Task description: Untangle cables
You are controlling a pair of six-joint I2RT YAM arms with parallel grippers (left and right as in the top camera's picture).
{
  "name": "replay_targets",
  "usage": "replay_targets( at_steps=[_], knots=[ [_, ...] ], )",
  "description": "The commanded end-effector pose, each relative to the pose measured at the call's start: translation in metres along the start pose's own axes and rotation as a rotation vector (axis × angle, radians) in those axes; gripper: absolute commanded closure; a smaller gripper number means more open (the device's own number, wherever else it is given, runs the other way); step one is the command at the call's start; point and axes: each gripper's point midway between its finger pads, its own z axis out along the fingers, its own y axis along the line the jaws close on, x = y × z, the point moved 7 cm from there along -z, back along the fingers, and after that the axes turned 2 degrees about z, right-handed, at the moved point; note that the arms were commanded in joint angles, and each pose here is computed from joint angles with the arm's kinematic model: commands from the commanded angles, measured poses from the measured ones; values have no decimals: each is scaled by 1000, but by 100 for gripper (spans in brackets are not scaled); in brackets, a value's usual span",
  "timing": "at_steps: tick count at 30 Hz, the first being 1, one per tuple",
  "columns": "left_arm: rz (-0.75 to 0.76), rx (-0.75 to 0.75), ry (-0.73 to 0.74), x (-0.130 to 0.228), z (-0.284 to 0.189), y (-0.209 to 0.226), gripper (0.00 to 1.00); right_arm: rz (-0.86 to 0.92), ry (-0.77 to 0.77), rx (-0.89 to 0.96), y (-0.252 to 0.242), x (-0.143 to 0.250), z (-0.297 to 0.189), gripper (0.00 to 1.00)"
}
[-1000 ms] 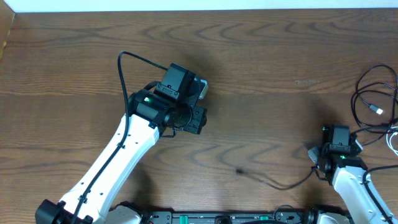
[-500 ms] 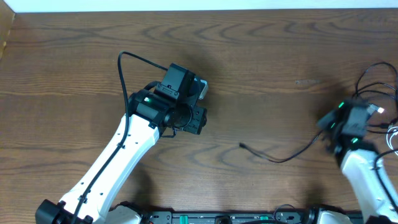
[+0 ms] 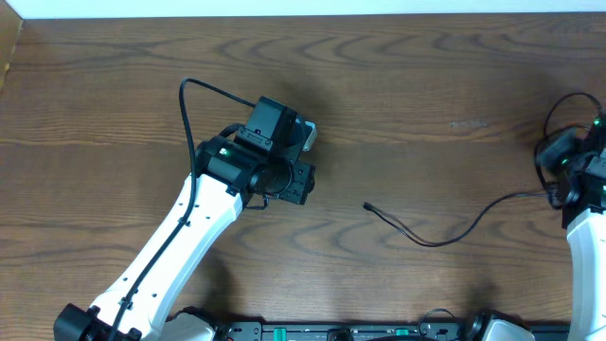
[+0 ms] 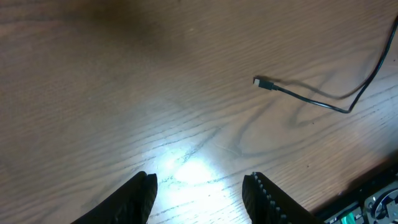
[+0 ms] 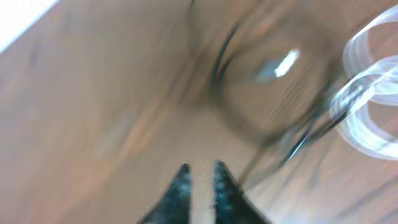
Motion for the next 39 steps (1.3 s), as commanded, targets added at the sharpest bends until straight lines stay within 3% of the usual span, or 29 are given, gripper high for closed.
replay_targets(
  at_steps=[1, 4, 8, 10, 17, 25, 31, 35, 37, 39],
  knots=[
    [-9, -6, -17, -5, -4, 0, 50, -169, 252, -384, 40, 36, -6, 78],
    [-9, -6, -17, -4, -4, 0, 50, -320, 408, -581, 62, 68, -16, 66],
    [-9, -7, -17, -5, -4, 1, 50, -527, 577, -655, 84, 113, -24, 60],
    [-27, -14, -25, -6, -4, 1, 50, -595, 631, -629, 90, 129, -25, 55],
    [-391, -294, -85, -4, -10, 36, 49, -840, 728, -445, 98, 174, -20, 53],
    [-555, -329, -82, 1, -18, 64, 49, -1021, 772, -279, 100, 205, -6, 52],
    [-564, -335, -74, 3, -18, 66, 48, -1039, 857, -234, 99, 225, 4, 61],
    [-564, -335, -74, 3, -18, 66, 48, -1049, 898, -210, 96, 232, 11, 76],
    [-564, -335, -74, 3, -18, 66, 48, -1051, 898, -205, 96, 233, 13, 94],
    [-564, -335, -74, 3, -18, 66, 48, -1064, 854, -173, 97, 229, 18, 99]
  ],
)
